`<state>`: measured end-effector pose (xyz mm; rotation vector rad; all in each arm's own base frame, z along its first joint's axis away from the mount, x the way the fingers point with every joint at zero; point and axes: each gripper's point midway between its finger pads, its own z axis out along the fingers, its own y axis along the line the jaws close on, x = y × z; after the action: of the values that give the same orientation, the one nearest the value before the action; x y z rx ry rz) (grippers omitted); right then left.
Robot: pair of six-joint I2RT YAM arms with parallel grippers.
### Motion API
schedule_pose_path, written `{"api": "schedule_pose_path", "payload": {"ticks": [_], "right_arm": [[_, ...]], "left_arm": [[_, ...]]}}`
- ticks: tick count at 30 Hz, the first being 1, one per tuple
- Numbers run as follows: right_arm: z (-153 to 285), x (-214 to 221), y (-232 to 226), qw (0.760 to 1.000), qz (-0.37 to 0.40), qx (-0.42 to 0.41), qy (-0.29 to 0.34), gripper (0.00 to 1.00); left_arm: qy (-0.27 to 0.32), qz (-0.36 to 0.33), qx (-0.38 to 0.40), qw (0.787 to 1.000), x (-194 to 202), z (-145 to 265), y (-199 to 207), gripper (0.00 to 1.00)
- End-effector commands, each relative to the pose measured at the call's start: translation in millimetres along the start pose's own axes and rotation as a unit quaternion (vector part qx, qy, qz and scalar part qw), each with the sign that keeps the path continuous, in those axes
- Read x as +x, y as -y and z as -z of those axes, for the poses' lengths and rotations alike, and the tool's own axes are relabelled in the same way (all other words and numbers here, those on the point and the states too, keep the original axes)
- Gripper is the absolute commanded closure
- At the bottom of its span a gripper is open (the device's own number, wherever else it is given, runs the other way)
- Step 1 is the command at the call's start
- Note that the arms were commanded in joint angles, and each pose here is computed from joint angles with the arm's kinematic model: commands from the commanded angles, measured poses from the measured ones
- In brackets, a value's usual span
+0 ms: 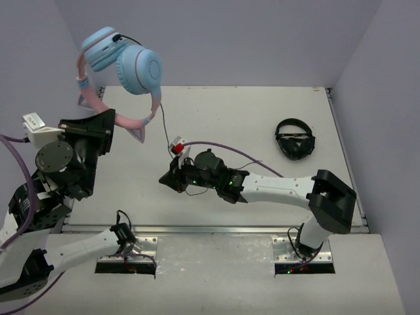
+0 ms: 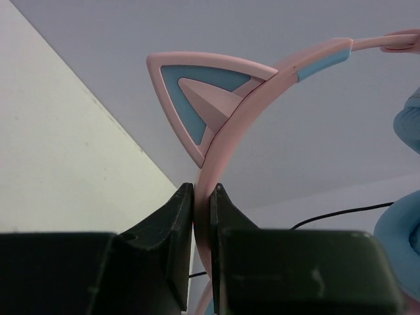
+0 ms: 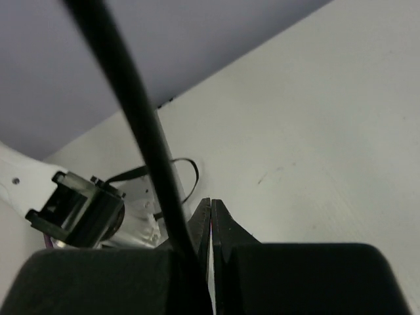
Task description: Wrap the headphones
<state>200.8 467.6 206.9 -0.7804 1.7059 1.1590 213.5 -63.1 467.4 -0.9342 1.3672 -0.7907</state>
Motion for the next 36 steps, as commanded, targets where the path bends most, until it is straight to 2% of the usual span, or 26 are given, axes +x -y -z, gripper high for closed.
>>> {"api": "schedule_pose_path", "payload": {"ticks": [1,2,6,9,10,11,12,13,20,26,28,30,31,33,35,36], "right_arm": [[12,20,4,0.997,0.024,0.052,-0.044,0.99],[14,36,-2,0.995,0.031,0.054,-0.077,0.99],[15,56,-28,0.985,0.099,0.050,-0.130,0.99],[23,58,-41,0.982,0.126,0.048,-0.134,0.99],[27,61,-43,0.981,0.130,0.048,-0.137,0.99],[31,65,-50,0.980,0.134,0.044,-0.143,0.99],[36,59,-52,0.979,0.142,0.051,-0.135,0.99],[40,59,-52,0.978,0.147,0.056,-0.135,0.99],[74,49,-80,0.973,0.188,0.047,-0.124,0.99],[107,26,-83,0.974,0.198,0.063,-0.089,0.99],[115,27,-70,0.971,0.207,0.086,-0.089,0.99],[120,42,-53,0.966,0.210,0.108,-0.104,0.82],[121,44,-47,0.968,0.200,0.110,-0.104,0.78],[128,68,-34,0.971,0.172,0.111,-0.121,0.48],[131,67,-37,0.984,0.126,0.079,-0.097,0.24],[134,76,-30,0.987,0.112,0.075,-0.092,0.17]], "left_arm": [[0.137,0.025,-0.052,0.989,-55,-2,-9,1.00],[0.157,0.024,-0.062,0.985,-61,-2,-13,1.00],[0.218,-0.002,-0.088,0.972,-81,0,-19,1.00],[0.251,-0.013,-0.105,0.962,-91,1,-17,1.00],[0.253,-0.059,-0.123,0.958,-91,1,-21,1.00],[0.264,-0.075,-0.141,0.951,-88,-1,-29,1.00],[0.271,-0.060,-0.141,0.950,-89,-2,-25,1.00],[0.268,-0.099,-0.156,0.945,-86,-3,-30,1.00],[0.250,-0.214,-0.160,0.931,-52,-48,-36,1.00],[0.195,-0.288,-0.157,0.924,-15,-86,-53,0.99],[0.177,-0.281,-0.145,0.932,-4,-91,-54,1.00],[0.164,-0.267,-0.133,0.940,0,-90,-53,1.00],[0.149,-0.256,-0.113,0.948,2,-89,-43,1.00],[0.126,-0.250,-0.099,0.955,4,-85,-36,1.00],[0.095,-0.247,-0.077,0.961,7,-80,-23,1.00],[0.074,-0.244,-0.057,0.965,13,-78,-16,1.00]]}}
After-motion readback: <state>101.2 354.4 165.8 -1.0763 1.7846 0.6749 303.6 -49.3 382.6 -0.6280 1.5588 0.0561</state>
